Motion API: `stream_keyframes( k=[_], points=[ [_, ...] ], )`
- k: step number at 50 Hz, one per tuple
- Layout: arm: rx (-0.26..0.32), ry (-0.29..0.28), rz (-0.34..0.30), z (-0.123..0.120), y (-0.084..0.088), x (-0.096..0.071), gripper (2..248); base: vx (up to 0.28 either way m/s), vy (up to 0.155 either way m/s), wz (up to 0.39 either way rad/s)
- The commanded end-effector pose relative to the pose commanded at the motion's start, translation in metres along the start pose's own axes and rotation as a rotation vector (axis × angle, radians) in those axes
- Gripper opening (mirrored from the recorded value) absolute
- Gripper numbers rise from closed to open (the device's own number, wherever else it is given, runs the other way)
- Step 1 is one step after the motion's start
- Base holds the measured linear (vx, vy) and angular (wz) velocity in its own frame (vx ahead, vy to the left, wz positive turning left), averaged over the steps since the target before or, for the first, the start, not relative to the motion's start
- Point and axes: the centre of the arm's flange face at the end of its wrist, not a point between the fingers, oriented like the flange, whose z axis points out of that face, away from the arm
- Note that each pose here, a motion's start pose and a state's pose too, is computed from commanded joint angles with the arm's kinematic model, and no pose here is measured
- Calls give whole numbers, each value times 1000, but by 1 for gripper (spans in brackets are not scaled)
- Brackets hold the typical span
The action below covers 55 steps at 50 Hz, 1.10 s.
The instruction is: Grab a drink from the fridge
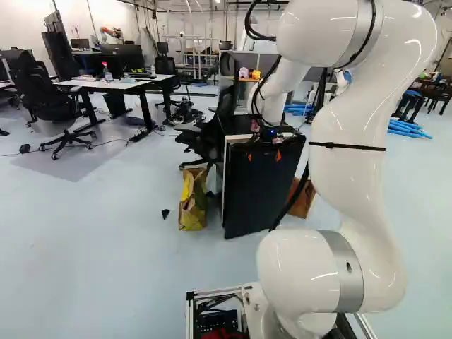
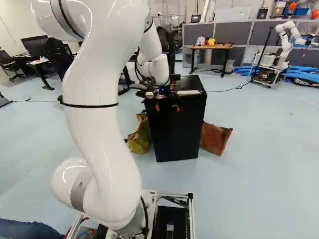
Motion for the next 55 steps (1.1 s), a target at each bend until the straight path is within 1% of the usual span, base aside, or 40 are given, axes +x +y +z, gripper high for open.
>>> stream_keyframes(
  k=[15,55],
  points=[
    [0,15,0,0,0,1,247,0,0,0],
    [0,77,0,0,0,7,247,0,0,0]
  ],
)
